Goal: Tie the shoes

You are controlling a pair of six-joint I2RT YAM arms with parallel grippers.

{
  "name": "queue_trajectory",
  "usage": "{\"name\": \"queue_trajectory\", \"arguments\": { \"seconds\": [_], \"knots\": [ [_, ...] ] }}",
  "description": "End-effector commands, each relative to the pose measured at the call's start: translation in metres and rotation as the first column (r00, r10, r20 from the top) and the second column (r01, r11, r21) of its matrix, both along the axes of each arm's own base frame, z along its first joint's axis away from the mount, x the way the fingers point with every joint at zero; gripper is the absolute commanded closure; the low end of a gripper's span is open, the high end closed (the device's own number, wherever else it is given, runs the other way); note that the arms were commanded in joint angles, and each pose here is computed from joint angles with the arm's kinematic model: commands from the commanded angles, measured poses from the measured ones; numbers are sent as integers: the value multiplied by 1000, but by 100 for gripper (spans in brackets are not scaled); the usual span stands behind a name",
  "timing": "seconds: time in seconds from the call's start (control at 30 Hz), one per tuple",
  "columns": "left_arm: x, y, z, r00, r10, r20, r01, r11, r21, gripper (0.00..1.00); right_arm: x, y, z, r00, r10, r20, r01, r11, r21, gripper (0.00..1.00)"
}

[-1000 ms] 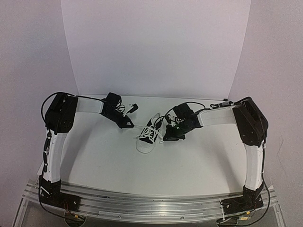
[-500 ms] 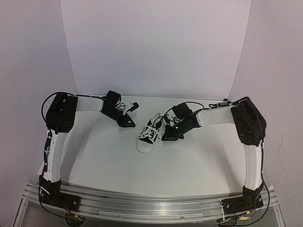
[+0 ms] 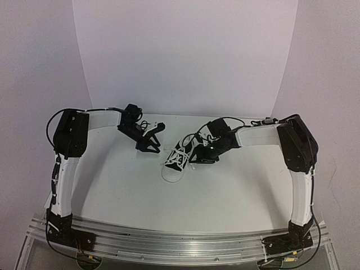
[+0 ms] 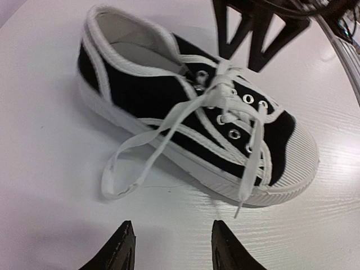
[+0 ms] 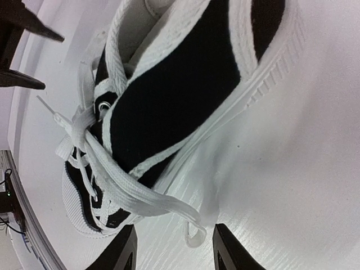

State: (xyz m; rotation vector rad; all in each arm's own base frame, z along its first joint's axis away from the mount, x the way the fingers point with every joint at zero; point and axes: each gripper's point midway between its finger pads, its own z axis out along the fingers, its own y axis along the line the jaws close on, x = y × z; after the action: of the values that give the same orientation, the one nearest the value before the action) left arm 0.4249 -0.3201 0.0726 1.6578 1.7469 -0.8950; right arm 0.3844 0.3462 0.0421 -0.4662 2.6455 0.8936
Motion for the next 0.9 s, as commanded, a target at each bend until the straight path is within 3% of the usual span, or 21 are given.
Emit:
{"name": "queue_trajectory", "arguments": {
  "seconds": [0.0, 0.1, 0.27, 0.47, 0.87],
  "knots": [
    [-35, -41, 78, 937, -212, 278, 244, 966, -86, 63, 31, 14, 84, 989, -52, 141, 36, 993, 114, 52],
    [-36, -62, 72, 912, -221, 344, 265, 961, -84, 66, 47, 18, 92, 984, -124, 131, 106, 985, 136, 53],
    [-23, -71, 67, 906, -187, 380, 232, 970, -75, 60, 55, 17, 89, 976, -190, 109, 174, 974, 143, 55],
    [-31, -78, 48, 905, -222, 362, 250, 968, -31, 70, 58, 21, 89, 977, -185, 110, 166, 973, 162, 57],
    [-32, -63, 25, 910, -258, 323, 264, 964, 26, 69, 55, 19, 80, 978, -185, 100, 168, 973, 158, 58]
  ]
}}
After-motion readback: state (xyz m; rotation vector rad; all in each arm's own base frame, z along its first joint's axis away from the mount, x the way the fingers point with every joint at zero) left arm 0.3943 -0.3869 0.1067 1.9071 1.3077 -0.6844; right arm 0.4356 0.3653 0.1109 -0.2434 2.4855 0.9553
